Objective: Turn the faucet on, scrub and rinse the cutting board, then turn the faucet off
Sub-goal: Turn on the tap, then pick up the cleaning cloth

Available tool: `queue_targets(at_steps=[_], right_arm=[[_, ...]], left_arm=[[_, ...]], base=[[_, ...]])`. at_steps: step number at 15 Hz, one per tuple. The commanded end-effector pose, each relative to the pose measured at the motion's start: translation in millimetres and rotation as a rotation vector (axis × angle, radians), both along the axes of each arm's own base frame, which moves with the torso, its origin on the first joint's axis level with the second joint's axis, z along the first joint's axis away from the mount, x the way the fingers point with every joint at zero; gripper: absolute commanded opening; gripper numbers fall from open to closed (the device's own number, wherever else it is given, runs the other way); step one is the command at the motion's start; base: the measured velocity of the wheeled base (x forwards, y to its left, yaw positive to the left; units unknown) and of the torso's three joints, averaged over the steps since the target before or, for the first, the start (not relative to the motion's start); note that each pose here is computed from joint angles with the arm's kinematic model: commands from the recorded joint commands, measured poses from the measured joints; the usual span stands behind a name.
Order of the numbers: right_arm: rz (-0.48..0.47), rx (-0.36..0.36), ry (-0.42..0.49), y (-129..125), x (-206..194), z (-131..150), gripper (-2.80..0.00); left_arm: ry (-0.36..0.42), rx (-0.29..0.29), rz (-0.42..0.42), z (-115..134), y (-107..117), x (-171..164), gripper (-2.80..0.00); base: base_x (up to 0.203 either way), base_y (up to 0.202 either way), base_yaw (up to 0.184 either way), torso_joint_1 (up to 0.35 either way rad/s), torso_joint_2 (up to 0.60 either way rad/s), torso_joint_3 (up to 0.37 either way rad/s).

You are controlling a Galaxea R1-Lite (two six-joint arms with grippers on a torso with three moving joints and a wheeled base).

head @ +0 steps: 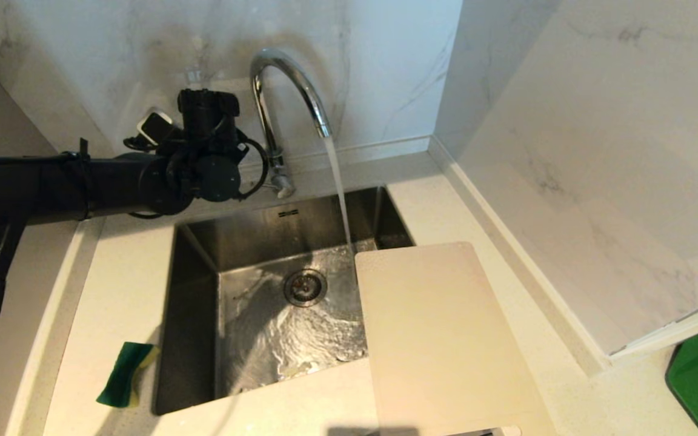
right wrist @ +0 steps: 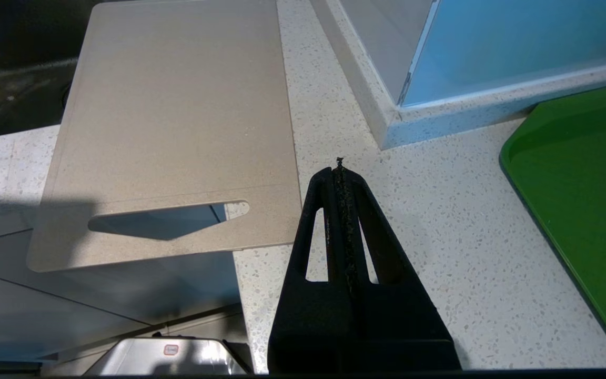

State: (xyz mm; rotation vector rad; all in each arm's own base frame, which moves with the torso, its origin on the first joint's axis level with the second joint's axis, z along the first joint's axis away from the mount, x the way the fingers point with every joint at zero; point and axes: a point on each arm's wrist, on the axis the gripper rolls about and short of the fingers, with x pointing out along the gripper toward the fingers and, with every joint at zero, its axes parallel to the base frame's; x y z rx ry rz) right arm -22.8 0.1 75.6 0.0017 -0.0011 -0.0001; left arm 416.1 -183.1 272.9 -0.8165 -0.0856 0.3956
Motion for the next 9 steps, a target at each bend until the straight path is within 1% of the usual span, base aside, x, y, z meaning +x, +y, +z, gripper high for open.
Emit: queue_targets(at_steps=[1,2,3,4,5,6,7,9], right_arm=[[0.000,0.000,0.000,0.0,0.0,0.0,-2.80],[0.000,0.000,0.000,0.0,0.0,0.0,-2.80],[0.000,0.000,0.000,0.0,0.0,0.0,-2.80],[0.000,0.000,0.000,0.0,0.0,0.0,-2.80],[0.000,0.000,0.000,0.0,0.0,0.0,-2.80],[0.000,0.000,0.000,0.0,0.0,0.0,-2.80],[0.000,0.000,0.000,0.0,0.0,0.0,-2.80],[0.000,0.000,0.000,0.0,0.0,0.0,-2.80]], left_arm=[[-0.004,0.026,0.001,25.9,9.9,-21.2,0.00],[0.039,0.090,0.000,31.7,15.8,-29.5,0.00],[0.064,0.147,0.002,40.9,22.7,-37.5,0.00],[0.071,0.186,0.005,51.3,29.5,-46.2,0.00],[0.076,0.217,0.000,59.3,34.8,-54.7,0.00],[0.085,0.245,-0.025,63.3,38.3,-61.8,0.00],[0.084,0.264,-0.067,68.4,41.6,-69.7,0.00],[0.069,0.275,-0.137,78.6,51.7,-83.7,0.00]], base=[[0.000,0.000,0.000,0.000,0.00,0.000],[0.000,0.000,0.000,0.000,0.00,0.000],[0.000,0.000,0.000,0.000,0.00,0.000],[0.000,0.000,0.000,0.000,0.00,0.000],[0.000,0.000,0.000,0.000,0.00,0.000],[0.000,0.000,0.000,0.000,0.00,0.000],[0.000,0.000,0.000,0.000,0.00,0.000],[0.000,0.000,0.000,0.000,0.00,0.000]])
